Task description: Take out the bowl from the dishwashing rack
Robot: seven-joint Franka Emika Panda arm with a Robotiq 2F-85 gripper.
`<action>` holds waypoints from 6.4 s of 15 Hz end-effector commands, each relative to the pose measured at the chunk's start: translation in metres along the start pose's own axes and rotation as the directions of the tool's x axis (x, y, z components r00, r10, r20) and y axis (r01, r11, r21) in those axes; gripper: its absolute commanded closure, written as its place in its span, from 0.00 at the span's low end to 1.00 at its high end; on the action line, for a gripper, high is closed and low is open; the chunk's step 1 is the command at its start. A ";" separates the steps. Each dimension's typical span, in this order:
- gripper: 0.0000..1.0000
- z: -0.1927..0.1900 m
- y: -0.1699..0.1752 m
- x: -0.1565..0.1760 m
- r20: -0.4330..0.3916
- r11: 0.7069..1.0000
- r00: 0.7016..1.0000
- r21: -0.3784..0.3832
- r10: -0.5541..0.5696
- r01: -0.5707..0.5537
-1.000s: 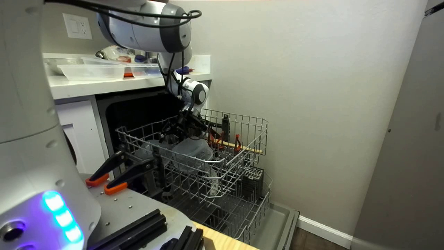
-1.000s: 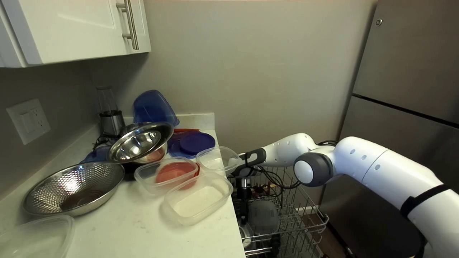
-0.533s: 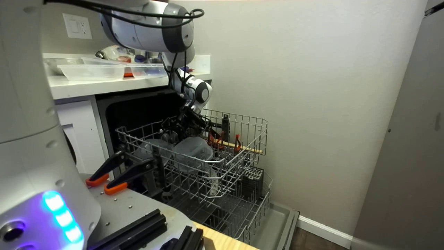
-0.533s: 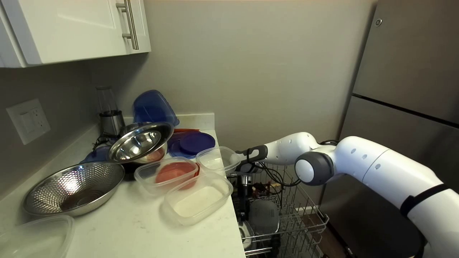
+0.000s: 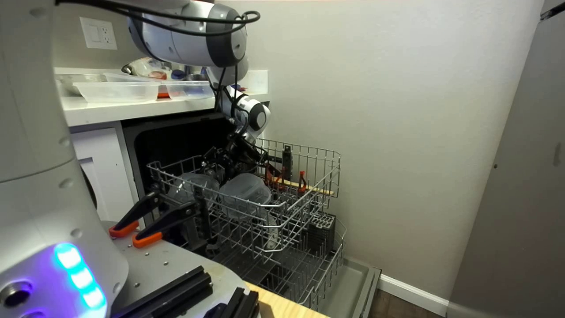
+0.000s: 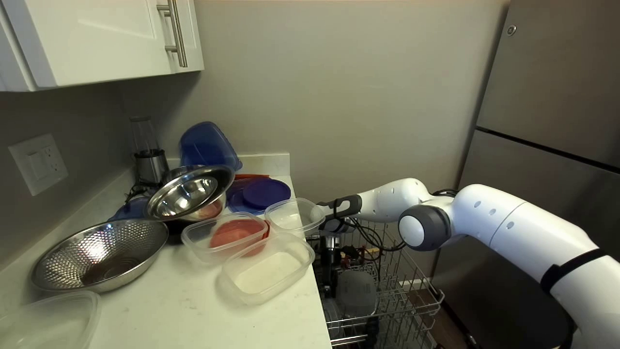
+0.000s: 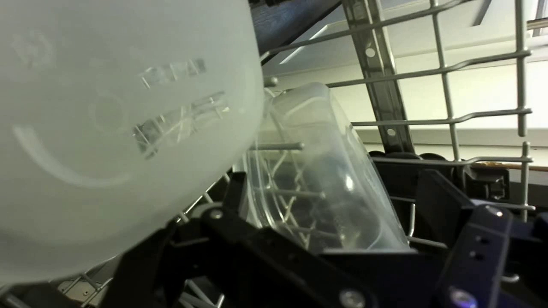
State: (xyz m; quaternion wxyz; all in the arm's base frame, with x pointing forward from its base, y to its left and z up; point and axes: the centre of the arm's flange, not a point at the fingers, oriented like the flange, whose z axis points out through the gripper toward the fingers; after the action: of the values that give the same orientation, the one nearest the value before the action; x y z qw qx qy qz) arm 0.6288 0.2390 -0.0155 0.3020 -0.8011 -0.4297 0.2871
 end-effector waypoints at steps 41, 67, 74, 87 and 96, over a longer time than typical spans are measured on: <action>0.00 -0.001 -0.023 0.003 0.059 0.994 0.997 0.102 -0.054 0.048; 0.00 0.004 -0.028 0.029 0.051 0.971 0.976 0.115 -0.214 0.207; 0.00 -0.007 -0.041 0.039 0.026 0.948 0.953 0.115 -0.301 0.296; 0.00 -0.003 -0.050 0.033 0.020 0.817 0.837 0.233 -0.546 0.528; 0.26 -0.001 -0.042 0.026 -0.006 0.850 0.869 0.204 -0.494 0.485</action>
State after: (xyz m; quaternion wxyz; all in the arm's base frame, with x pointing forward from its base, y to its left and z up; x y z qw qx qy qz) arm 0.6061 0.2809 0.0212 0.4254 -0.6165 -0.6066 0.2665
